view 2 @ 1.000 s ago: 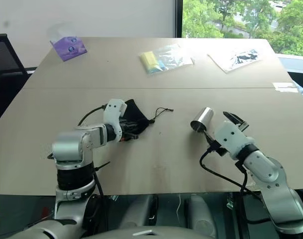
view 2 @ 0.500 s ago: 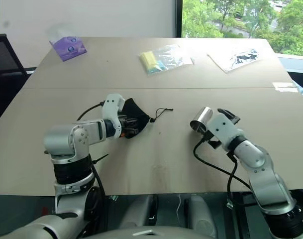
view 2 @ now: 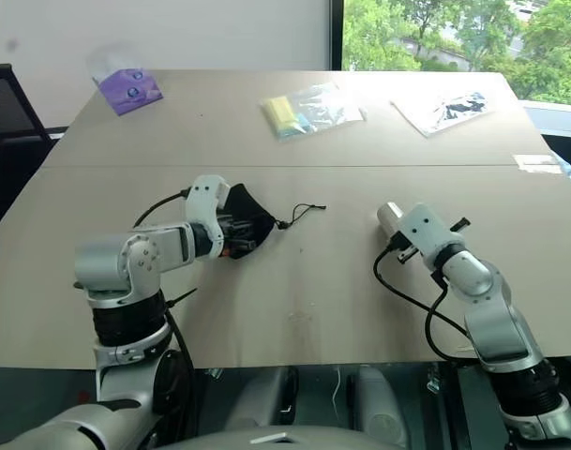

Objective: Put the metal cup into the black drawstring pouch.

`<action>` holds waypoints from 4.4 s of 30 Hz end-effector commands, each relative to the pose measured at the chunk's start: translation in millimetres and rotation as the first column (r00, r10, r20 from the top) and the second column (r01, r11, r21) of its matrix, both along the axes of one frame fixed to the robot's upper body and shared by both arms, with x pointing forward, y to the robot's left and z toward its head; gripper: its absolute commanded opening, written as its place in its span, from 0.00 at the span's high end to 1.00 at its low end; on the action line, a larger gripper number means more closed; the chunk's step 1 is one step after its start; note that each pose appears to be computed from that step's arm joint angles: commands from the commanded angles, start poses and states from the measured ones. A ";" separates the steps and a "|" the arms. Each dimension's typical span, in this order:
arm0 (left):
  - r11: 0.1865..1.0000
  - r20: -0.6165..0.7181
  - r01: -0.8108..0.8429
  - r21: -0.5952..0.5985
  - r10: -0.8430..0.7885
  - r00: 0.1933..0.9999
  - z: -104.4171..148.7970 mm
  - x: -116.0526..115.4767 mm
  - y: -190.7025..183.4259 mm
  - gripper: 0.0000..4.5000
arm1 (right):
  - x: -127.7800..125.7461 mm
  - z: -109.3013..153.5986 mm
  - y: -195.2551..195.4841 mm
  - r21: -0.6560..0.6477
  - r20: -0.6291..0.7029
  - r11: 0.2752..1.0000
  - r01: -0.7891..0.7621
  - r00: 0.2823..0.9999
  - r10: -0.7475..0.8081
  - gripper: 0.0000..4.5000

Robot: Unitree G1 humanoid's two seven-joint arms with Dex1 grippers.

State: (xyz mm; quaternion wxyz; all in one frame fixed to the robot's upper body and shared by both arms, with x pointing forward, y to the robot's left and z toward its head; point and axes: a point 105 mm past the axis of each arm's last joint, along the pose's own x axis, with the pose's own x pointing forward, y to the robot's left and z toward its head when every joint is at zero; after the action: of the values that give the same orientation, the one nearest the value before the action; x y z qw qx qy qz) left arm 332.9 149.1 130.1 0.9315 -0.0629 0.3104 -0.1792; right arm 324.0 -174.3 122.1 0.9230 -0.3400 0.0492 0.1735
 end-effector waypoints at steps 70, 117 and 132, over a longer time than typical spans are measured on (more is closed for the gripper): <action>0.833 0.128 0.367 -0.414 -0.346 0.930 78.9 -16.3 -79.8 1.00 | 40.4 4.7 220.7 0.647 0.059 0.653 -0.394 0.880 0.472 0.99; 0.821 0.092 0.154 -0.550 -0.123 0.988 96.1 -12.8 -51.1 1.00 | 21.5 63.7 223.2 0.990 0.143 -0.113 -0.089 0.693 0.707 0.99; 0.870 0.159 0.163 -0.466 -0.099 0.982 92.2 -4.9 -20.4 1.00 | 22.1 68.6 222.3 0.991 0.133 -0.071 -0.117 0.711 0.691 0.99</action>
State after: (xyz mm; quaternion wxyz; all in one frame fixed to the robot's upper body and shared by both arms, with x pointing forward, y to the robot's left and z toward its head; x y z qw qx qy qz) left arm 305.9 95.1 213.9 0.8563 -0.2466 0.2317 -0.3902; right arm 356.4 33.3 172.6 0.7575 0.4299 0.0619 0.4874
